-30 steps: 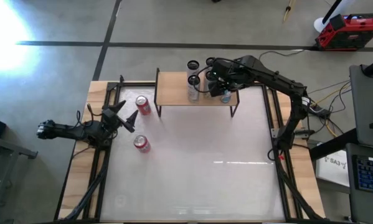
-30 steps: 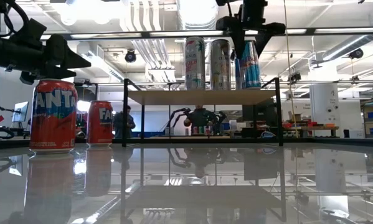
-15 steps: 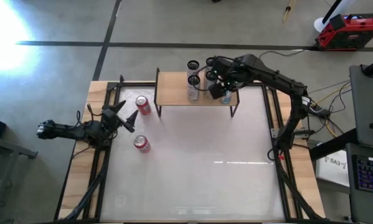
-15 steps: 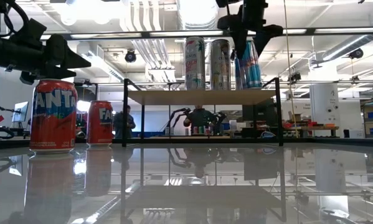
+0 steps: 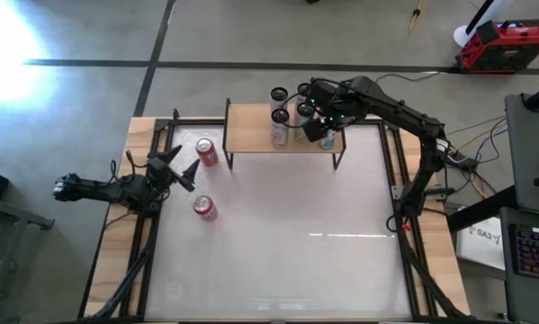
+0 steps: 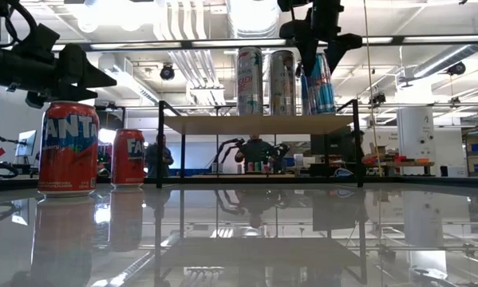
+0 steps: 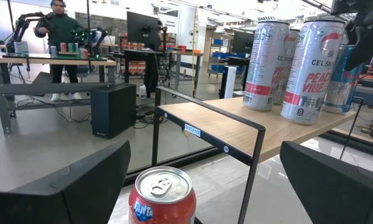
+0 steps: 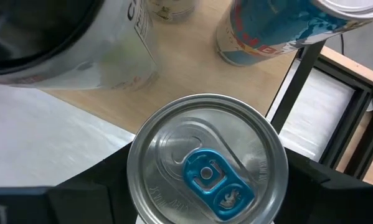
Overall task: Place canned beverage on shelf
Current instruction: Adjust the blue soda can
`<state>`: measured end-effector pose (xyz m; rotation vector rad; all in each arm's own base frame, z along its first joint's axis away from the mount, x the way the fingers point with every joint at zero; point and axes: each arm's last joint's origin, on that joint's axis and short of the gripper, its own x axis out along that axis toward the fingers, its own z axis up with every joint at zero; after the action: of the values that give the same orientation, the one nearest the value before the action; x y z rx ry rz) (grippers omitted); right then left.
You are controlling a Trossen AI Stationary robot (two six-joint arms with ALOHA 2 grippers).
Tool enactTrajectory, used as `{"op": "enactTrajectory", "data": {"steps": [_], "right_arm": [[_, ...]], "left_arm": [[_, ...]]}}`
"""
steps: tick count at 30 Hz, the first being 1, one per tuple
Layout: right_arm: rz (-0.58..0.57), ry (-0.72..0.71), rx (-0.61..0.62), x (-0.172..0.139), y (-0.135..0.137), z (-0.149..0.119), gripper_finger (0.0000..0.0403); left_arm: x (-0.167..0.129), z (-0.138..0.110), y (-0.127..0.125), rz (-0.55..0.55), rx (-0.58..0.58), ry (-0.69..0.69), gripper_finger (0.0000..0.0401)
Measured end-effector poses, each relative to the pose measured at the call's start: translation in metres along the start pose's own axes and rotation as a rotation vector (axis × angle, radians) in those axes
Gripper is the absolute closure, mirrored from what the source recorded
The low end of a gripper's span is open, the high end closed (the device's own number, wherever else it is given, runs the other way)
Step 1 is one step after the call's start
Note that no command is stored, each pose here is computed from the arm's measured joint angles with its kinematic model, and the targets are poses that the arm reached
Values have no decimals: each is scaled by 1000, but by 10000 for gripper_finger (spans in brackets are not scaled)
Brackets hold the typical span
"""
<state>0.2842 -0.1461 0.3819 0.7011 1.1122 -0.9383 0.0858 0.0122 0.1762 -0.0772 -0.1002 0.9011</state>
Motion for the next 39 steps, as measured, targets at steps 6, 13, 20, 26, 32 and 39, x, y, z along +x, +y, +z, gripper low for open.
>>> {"op": "enactTrajectory", "data": {"steps": [6,13,20,26,32,39], "right_arm": [[0,-1,-6,0,0,0,151],[-5,-1,-7,0,0,0,127],[-11,0,-8,2,0,0,122],[-11,0,-5,2,0,0,122],[-11,-2,14,2,0,0,122],[0,-17,52,-5,-3,-2,122]], "left_arm": [[0,0,0,0,0,0,3],[0,0,0,0,0,0,3],[0,0,0,0,0,0,3],[0,0,0,0,0,0,3],[0,0,0,0,0,0,3],[0,0,0,0,0,0,3]]}}
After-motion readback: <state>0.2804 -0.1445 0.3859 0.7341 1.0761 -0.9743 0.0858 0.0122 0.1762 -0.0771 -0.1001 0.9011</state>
